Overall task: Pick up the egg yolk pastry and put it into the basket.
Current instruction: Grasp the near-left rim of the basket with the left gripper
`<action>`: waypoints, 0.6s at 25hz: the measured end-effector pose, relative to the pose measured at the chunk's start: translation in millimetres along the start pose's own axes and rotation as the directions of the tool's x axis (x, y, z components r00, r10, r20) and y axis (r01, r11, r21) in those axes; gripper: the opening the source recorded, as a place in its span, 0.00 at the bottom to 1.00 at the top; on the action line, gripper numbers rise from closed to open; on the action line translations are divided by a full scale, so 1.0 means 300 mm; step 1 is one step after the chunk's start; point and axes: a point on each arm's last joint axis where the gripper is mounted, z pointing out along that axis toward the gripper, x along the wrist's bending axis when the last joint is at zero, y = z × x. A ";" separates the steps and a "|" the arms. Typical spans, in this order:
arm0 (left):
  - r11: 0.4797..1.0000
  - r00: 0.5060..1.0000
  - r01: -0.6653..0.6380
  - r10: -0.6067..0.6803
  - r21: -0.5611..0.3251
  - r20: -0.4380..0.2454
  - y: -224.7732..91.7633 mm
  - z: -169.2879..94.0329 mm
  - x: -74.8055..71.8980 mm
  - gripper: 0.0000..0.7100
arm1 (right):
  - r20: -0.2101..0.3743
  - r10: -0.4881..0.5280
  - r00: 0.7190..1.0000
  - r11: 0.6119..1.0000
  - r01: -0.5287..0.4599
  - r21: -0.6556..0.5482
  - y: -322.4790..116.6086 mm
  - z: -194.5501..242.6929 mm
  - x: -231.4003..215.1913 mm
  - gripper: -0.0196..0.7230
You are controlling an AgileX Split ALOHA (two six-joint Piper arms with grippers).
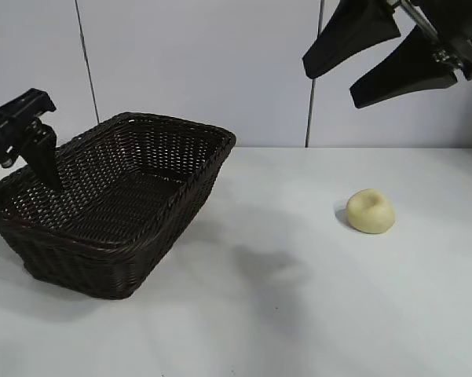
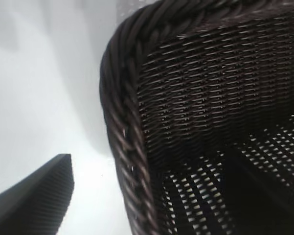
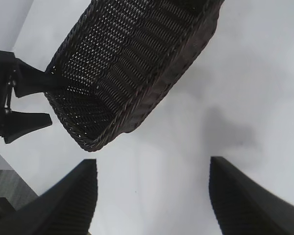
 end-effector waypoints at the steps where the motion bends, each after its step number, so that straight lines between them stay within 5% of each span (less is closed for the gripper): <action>1: 1.000 1.000 0.000 0.000 0.000 -0.001 0.000 0.009 0.000 0.84 | 0.000 0.000 1.000 1.000 0.000 0.000 0.000 0.000 0.000 0.67; 5: 1.000 1.000 0.000 0.000 0.001 -0.010 0.001 0.024 0.002 0.76 | 0.000 0.000 1.000 1.000 0.000 0.000 0.000 0.000 0.000 0.67; 15: 1.000 1.000 0.025 -0.025 0.002 -0.003 0.000 0.024 0.000 0.16 | 0.000 0.000 1.000 1.000 0.000 0.000 0.000 0.000 0.000 0.67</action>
